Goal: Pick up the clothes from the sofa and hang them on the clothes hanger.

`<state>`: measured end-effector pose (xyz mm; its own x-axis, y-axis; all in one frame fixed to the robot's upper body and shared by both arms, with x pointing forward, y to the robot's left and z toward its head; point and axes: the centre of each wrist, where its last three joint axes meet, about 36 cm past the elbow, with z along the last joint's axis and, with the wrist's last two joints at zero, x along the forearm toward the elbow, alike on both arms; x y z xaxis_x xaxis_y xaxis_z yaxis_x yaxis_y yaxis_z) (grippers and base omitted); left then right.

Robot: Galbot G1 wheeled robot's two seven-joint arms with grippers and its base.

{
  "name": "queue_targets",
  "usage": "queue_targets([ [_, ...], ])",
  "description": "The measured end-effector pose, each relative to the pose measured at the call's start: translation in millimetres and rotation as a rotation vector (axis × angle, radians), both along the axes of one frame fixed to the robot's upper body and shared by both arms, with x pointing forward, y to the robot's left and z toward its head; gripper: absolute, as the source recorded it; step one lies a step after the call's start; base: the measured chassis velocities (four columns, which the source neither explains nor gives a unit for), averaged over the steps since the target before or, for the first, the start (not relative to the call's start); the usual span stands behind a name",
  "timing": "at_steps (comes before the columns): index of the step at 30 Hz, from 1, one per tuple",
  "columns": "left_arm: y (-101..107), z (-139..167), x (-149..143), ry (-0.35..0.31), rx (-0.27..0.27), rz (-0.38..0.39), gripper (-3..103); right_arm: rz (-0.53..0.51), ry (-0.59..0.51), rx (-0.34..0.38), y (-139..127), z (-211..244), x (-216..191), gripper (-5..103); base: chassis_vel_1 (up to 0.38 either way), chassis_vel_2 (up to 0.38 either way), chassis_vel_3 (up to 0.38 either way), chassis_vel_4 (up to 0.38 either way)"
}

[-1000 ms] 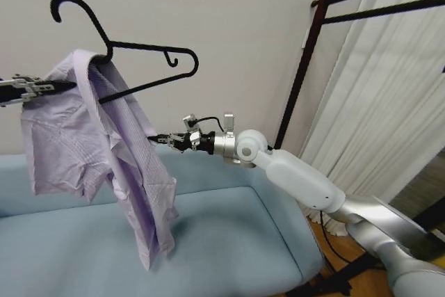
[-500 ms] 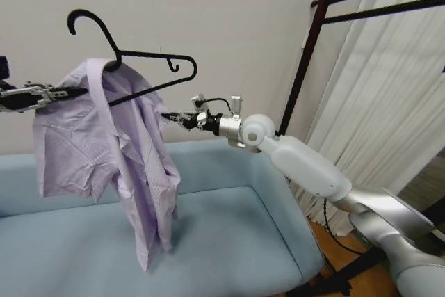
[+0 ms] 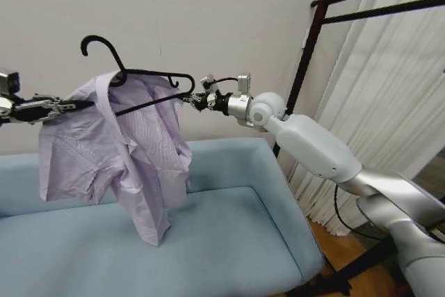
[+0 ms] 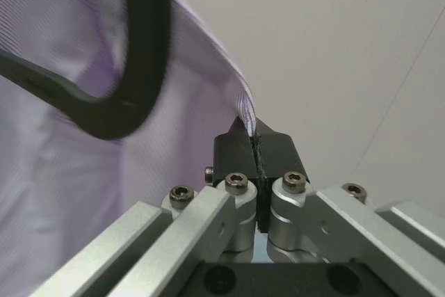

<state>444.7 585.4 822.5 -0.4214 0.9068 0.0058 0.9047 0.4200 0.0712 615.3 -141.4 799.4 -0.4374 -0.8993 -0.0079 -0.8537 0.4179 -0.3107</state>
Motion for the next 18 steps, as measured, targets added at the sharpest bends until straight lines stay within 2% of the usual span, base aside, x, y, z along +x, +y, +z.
queue_targets([
  [2, 1.9, -3.6, 0.0, 0.003, -0.002, 0.005, 2, 0.003, -0.067, -0.057, -3.3, 6.6, 8.4, 0, 0.000, 0.000, 0.000, 0.000],
  [3, 1.9, -3.6, 0.0, 0.003, -0.002, 0.005, 2, 0.003, -0.067, -0.057, -3.3, 6.6, 8.4, 0, 0.000, 0.000, 0.000, 0.000],
  [7, 5.4, -12.6, 0.0, 0.011, 0.004, 0.016, 2, 0.011, -0.143, -0.130, -5.4, 30.6, 14.5, 0, 0.000, 0.000, 0.000, 0.000],
  [18, 5.0, -24.3, 0.0, 0.017, 0.014, 0.063, 2, -0.003, -0.269, -0.230, 0.1, 68.6, 9.4, 0, 0.000, 0.000, 0.000, 0.000],
])
